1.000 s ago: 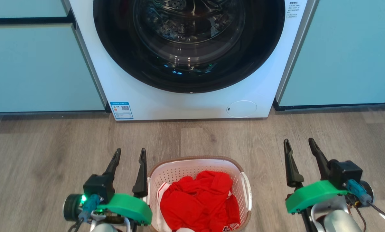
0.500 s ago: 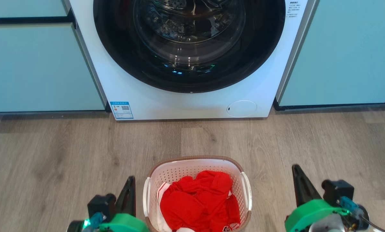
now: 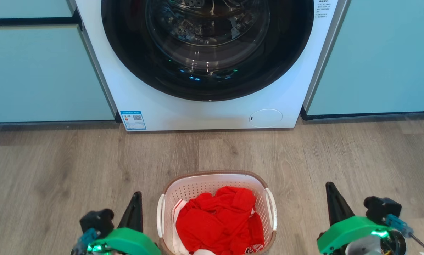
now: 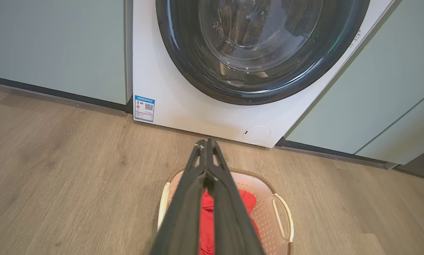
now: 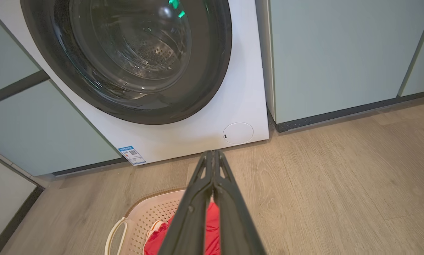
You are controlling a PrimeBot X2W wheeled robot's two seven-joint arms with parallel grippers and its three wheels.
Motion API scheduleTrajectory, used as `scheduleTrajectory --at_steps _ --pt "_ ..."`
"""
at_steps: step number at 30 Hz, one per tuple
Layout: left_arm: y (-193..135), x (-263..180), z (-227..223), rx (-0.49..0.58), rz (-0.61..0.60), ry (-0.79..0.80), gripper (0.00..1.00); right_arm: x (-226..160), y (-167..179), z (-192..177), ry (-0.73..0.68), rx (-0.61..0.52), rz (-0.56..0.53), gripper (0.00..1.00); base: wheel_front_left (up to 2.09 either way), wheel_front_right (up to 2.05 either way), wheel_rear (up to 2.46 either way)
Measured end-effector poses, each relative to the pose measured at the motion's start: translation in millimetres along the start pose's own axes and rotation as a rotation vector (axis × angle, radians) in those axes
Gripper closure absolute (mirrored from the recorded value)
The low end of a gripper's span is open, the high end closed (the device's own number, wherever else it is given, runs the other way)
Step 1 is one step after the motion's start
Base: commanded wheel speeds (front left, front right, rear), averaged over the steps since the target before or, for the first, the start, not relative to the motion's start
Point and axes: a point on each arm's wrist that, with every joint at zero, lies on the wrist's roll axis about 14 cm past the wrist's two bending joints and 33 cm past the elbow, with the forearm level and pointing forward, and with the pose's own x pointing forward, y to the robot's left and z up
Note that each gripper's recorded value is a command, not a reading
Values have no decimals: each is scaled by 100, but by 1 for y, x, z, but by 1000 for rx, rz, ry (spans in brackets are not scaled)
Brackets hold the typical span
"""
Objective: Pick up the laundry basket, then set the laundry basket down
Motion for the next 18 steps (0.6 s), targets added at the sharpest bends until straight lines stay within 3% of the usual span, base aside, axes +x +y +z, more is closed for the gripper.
scheduleTrajectory --at_steps 18 --pt "11 7 2 -203 36 27 100 1 -15 1 3 199 -66 100 0 0 0"
